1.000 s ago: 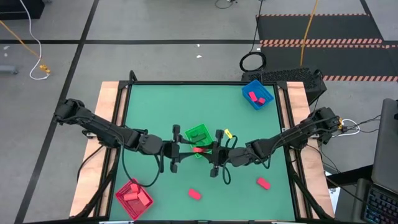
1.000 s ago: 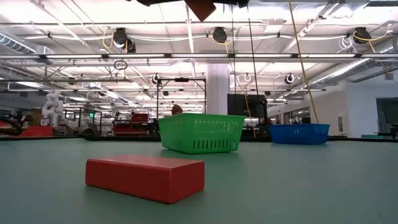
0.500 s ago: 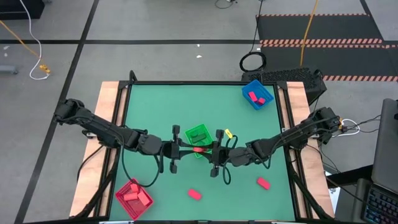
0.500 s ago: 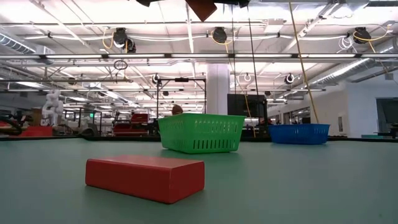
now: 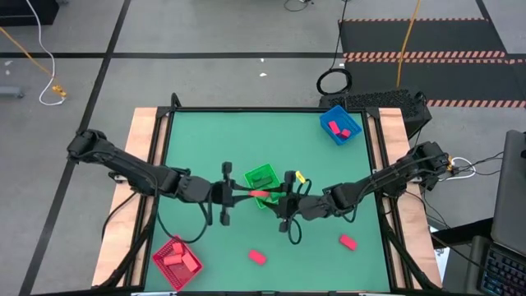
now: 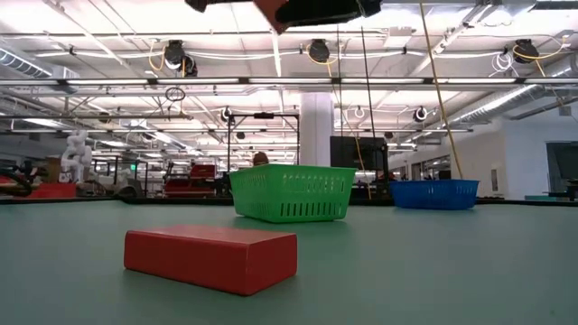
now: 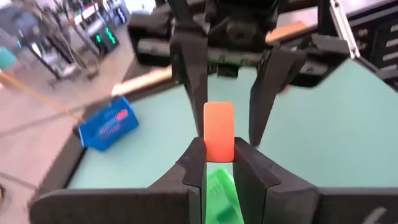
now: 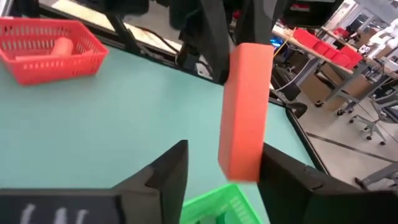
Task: Sort & place blocks by color
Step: Put the pink block into the red bin, then put the light pink block into the blue bin
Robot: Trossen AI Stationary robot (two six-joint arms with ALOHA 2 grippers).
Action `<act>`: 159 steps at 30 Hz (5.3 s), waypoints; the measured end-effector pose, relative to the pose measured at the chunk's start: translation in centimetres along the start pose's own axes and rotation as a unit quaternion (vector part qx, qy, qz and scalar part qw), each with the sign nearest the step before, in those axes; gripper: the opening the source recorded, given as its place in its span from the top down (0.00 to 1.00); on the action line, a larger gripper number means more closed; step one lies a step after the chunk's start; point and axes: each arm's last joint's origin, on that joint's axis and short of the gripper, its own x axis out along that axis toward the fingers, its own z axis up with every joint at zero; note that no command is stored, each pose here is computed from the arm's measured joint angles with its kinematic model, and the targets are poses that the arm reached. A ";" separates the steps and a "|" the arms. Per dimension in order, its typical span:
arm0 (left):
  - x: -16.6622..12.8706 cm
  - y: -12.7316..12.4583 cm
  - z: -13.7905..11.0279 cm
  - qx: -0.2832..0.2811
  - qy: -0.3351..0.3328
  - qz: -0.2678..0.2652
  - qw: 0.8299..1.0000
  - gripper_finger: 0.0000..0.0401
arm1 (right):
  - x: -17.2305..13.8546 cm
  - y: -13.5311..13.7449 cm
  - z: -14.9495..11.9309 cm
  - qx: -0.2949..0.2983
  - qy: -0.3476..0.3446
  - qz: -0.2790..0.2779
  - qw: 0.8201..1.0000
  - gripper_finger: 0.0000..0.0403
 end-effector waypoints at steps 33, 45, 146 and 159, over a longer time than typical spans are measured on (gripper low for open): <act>-15.5 -12.2 -5.0 -0.380 0.426 -0.165 0.805 0.88 | 0.0 0.1 -0.7 -0.070 0.033 0.007 0.997 0.47; -15.7 -12.9 -4.5 -0.412 0.429 -0.198 0.779 0.41 | 0.0 -0.2 -0.2 -0.030 0.017 -0.041 0.999 0.47; -0.4 2.4 0.4 -0.093 -0.030 -0.043 0.994 0.64 | -12.3 8.6 -12.7 0.307 0.611 0.036 0.729 0.58; -0.4 2.4 0.4 -0.096 -0.027 -0.043 0.994 0.64 | -12.3 8.0 -12.2 0.310 0.582 0.025 0.751 0.70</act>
